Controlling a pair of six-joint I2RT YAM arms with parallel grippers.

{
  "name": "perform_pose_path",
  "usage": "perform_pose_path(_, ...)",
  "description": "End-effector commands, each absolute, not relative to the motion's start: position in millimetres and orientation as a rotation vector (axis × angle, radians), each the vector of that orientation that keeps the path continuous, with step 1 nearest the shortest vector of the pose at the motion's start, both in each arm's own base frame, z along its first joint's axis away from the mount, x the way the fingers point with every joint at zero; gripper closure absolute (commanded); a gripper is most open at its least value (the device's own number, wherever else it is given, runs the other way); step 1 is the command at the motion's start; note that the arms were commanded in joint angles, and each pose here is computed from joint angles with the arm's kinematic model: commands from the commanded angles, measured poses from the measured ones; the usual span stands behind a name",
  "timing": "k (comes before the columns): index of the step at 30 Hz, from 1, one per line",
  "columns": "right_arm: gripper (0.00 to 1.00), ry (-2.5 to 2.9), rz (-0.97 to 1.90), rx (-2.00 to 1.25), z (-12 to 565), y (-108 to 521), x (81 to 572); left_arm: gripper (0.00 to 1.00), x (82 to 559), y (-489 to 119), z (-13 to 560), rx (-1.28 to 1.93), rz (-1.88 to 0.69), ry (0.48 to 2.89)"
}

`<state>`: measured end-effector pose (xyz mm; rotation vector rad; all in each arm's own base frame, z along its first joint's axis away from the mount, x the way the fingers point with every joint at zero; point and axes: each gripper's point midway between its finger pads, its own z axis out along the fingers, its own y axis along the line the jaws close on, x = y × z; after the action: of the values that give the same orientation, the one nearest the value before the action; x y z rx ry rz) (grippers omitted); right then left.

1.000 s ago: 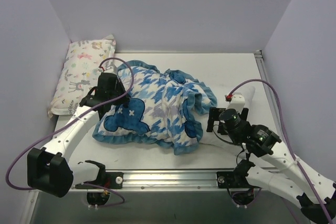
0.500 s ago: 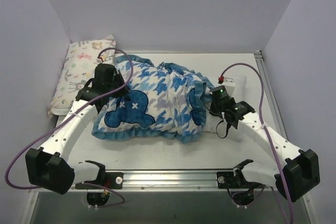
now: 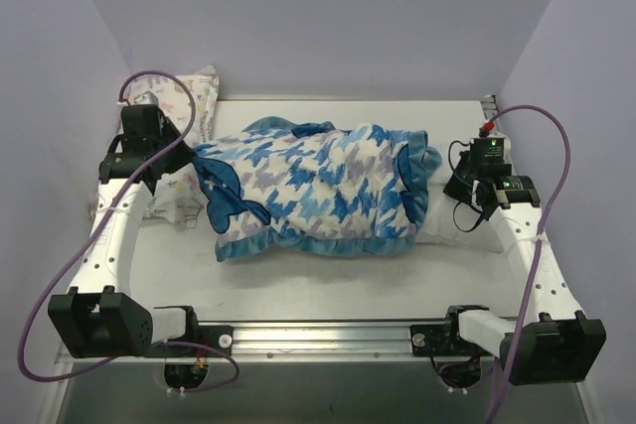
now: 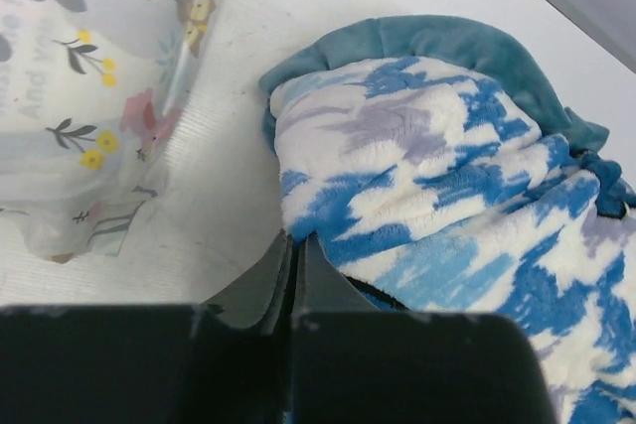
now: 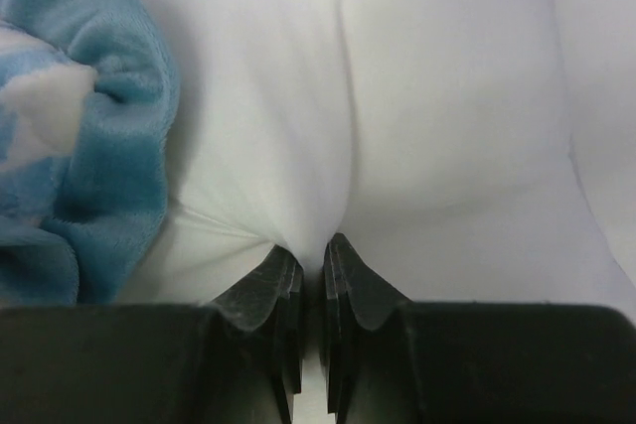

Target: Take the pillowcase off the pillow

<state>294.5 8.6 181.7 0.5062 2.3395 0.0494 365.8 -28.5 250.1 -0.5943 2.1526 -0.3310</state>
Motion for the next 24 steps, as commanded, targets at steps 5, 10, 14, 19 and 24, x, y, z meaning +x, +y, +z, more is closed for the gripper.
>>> perform_pose_path(5,1.00,2.245,-0.107,0.629,207.6,-44.6,291.5,1.00,351.4,94.8,257.0,-0.933,0.037,1.957)
perform_pose_path(10,1.00,2.242,-0.081,0.646,209.3,-43.5,293.9,1.00,350.4,106.2,263.8,-0.962,0.041,1.933)
perform_pose_path(14,1.00,2.210,-0.101,0.664,219.0,-50.1,290.7,1.00,347.7,123.6,270.2,-1.003,0.112,1.906)
perform_pose_path(19,1.00,2.184,-0.118,0.689,227.0,-56.6,288.9,1.00,344.5,140.4,276.7,-1.075,0.196,1.853)
perform_pose_path(24,1.00,2.177,-0.061,0.691,233.0,-50.1,293.1,1.00,341.7,152.1,293.1,-1.133,0.171,1.794)
